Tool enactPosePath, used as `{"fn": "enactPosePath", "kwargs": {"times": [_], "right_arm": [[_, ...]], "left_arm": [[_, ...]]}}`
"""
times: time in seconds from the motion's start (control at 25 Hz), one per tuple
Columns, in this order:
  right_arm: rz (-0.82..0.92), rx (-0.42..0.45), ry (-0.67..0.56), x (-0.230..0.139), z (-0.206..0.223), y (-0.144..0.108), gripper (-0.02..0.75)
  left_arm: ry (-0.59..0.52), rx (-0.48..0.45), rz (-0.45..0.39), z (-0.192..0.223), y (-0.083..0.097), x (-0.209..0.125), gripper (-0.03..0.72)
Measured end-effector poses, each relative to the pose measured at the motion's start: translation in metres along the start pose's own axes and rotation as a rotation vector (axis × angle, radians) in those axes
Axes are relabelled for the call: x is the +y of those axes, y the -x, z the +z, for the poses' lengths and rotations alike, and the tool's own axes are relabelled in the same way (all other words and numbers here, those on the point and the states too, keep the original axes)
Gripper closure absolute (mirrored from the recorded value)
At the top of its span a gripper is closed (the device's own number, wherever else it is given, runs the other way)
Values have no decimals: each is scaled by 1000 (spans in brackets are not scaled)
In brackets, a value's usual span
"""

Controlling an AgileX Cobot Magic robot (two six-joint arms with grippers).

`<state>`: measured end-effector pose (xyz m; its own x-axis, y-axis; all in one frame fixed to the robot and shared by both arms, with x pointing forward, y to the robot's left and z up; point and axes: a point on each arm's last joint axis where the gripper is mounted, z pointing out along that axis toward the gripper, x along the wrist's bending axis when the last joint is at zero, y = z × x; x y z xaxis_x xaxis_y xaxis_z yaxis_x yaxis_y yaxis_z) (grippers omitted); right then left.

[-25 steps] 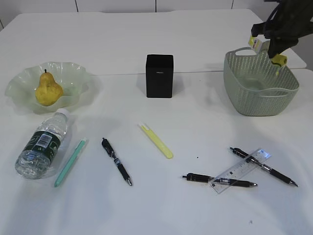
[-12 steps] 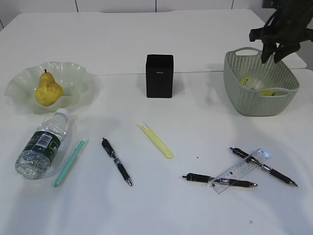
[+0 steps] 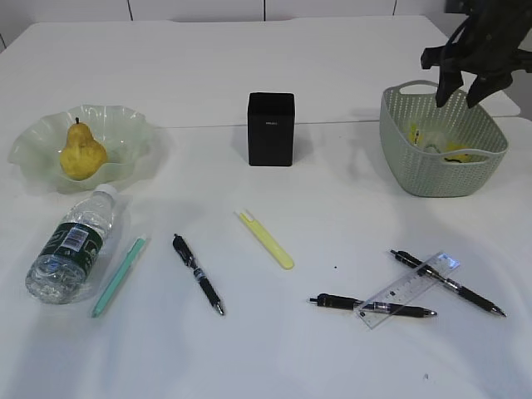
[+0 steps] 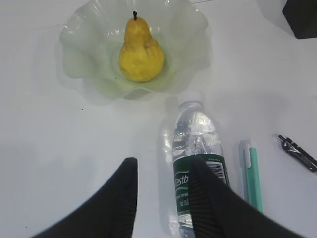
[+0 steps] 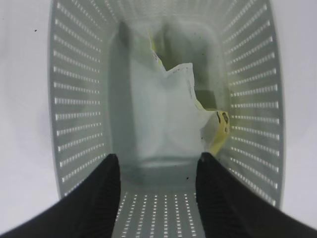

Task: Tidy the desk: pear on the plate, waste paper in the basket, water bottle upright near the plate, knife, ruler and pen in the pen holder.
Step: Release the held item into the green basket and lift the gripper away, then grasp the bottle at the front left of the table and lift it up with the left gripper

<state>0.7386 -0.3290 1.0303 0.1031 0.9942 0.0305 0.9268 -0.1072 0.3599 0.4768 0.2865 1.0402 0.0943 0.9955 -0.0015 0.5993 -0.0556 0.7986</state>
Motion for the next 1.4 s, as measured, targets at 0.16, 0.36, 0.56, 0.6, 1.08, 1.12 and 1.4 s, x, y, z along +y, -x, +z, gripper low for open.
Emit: {"fn": "enactPosePath", "kwargs": {"times": [0.16,0.36,0.56,0.6,1.08,1.12,1.4], "right_arm": [[2,10,27,1,-14,-1,333],[6,36,121,3,-63,-4,333],[-3,24,205,-1,-110,-3,333],[-5,12,204,-4,-113,-2,333],[-53,-37,312,-35,-83,4,333],[-58,-36,339,-43,-86,5,333],[-105,-48,531,-108,-86,8,333]], "left_arm": [[-2,0,0,0,0,0,445],[-4,-1,0,0,0,0,445],[-5,-1,-2,0,0,0,445],[-6,-2,-5,0,0,-1,445],[-8,-9,-31,0,1,-1,445],[-8,-10,-33,0,1,-1,445],[-8,-10,-33,0,1,-1,445]]}}
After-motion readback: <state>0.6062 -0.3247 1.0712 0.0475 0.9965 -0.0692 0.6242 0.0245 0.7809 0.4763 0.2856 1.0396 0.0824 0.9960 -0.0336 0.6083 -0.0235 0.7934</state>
